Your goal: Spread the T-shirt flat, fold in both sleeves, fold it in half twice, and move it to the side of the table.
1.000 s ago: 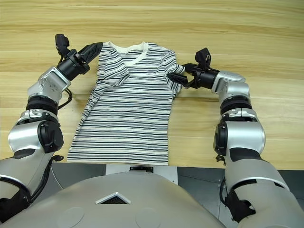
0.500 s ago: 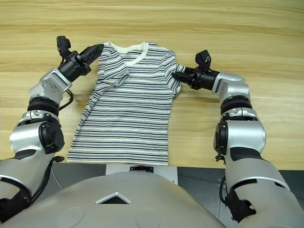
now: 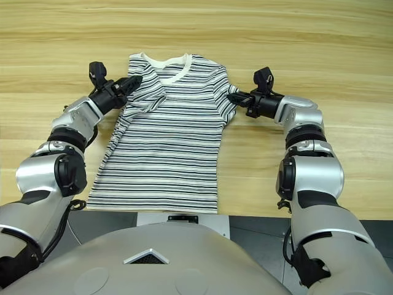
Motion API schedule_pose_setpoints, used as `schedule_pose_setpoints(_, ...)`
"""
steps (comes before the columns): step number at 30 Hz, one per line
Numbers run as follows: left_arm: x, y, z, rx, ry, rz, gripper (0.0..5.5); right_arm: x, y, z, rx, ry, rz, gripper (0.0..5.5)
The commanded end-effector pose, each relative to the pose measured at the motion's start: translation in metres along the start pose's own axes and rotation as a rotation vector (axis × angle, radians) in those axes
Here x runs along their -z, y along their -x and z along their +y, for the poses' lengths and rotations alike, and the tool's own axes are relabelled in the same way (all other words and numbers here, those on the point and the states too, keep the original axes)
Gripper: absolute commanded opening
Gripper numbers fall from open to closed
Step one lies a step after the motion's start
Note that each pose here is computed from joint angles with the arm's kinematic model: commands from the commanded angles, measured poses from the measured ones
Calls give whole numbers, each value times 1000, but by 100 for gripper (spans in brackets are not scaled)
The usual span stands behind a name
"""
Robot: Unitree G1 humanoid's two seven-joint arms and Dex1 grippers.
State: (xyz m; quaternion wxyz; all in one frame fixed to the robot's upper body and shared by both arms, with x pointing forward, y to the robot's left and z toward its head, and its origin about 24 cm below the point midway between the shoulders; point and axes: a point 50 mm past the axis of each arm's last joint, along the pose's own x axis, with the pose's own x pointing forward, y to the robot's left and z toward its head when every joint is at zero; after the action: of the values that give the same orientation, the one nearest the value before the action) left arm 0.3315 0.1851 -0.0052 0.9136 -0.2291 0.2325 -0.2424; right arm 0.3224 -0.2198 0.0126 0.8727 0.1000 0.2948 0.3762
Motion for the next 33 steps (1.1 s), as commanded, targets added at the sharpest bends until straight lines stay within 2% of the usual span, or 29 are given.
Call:
schedule_pose_setpoints(1,10,8,12,-95,-4,67,284,-9,1,0,0,9,-22,12)
schedule_pose_setpoints(16,0,7,13,-121,-26,45,284,-38,-1,19,-109,133,-93,12)
schedule_pose_setpoints(33,2,0,6,-114,-22,44,284,-36,-66,69,-239,271,-12,12)
